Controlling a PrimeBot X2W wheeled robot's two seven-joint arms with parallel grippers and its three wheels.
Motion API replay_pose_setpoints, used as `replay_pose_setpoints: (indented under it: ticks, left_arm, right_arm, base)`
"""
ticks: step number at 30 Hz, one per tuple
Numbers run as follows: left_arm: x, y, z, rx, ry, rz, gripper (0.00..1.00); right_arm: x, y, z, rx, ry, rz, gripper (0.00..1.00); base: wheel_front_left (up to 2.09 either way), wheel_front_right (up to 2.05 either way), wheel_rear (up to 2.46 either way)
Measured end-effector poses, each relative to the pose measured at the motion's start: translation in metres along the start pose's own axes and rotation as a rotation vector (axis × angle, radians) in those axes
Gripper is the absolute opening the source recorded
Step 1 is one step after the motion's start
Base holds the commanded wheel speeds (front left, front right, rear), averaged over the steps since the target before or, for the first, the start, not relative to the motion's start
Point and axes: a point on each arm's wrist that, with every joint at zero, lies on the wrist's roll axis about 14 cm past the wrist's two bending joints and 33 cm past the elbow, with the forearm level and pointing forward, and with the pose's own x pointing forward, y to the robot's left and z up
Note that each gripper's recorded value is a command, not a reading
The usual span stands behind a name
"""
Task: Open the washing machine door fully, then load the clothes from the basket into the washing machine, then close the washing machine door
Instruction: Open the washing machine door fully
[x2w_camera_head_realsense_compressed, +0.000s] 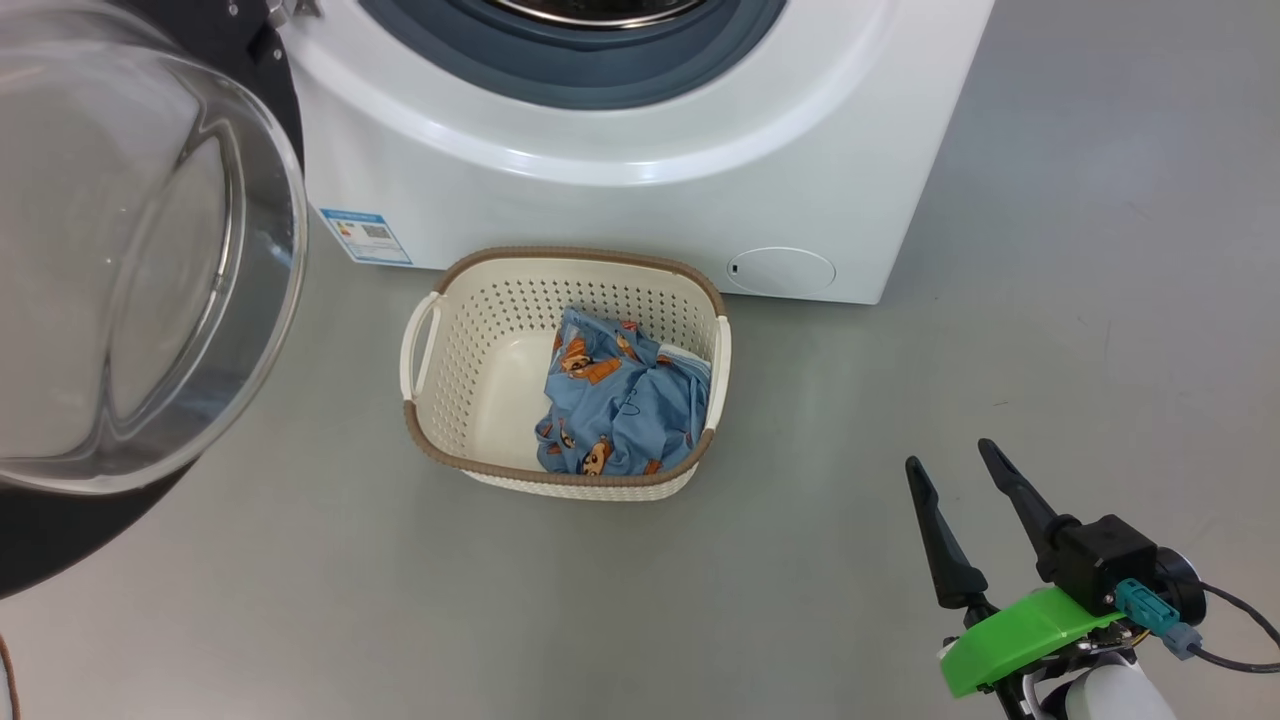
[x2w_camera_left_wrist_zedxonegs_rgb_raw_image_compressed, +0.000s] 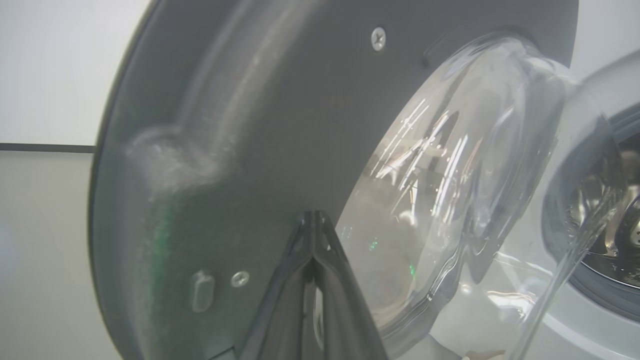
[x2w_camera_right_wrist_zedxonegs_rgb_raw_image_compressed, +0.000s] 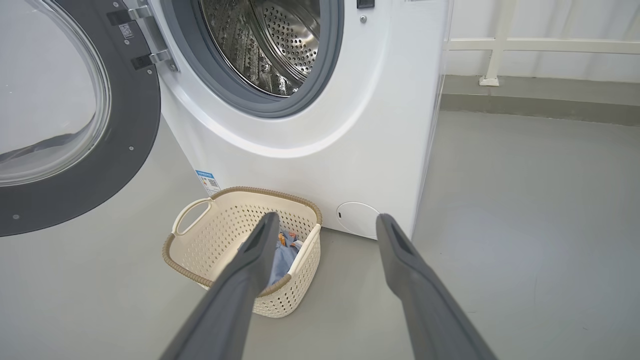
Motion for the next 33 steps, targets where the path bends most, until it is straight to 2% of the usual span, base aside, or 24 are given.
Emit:
replay_pose_setpoints:
  ticks: [16,19,24,32,33]
  left_arm:
    - [0.002,0.004,0.001,-0.001,-0.003,0.013,0.0]
    - [0.004,0.001,0.016,-0.006,-0.048,0.001,0.0]
    - [0.0,-0.016,0.04,-0.009,-0.123,-0.054,0.0]
    - [-0.028,-0.052,0.049,-0.013,-0.159,-0.19,0.0]
    - [-0.03,-0.057,0.051,-0.015,-0.167,-0.207,0.38]
  right_arm:
    - [-0.003,-0.005,0.002,-0.003,-0.004,-0.016,1.0]
    - [-0.004,-0.005,0.006,-0.003,-0.012,-0.019,1.0]
    - [-0.005,-0.003,0.013,-0.002,-0.029,-0.019,1.0]
    - [-0.008,0.001,0.025,-0.01,-0.058,-0.011,1.0]
    - [-0.008,0.001,0.026,-0.009,-0.061,-0.011,1.0]
  base:
    - [0.0,0.0,0.0]
    - [0.0,0.0,0.0]
    - [0.0,0.0,0.0]
    - [0.0,0.0,0.0]
    - [0.0,0.0,0.0]
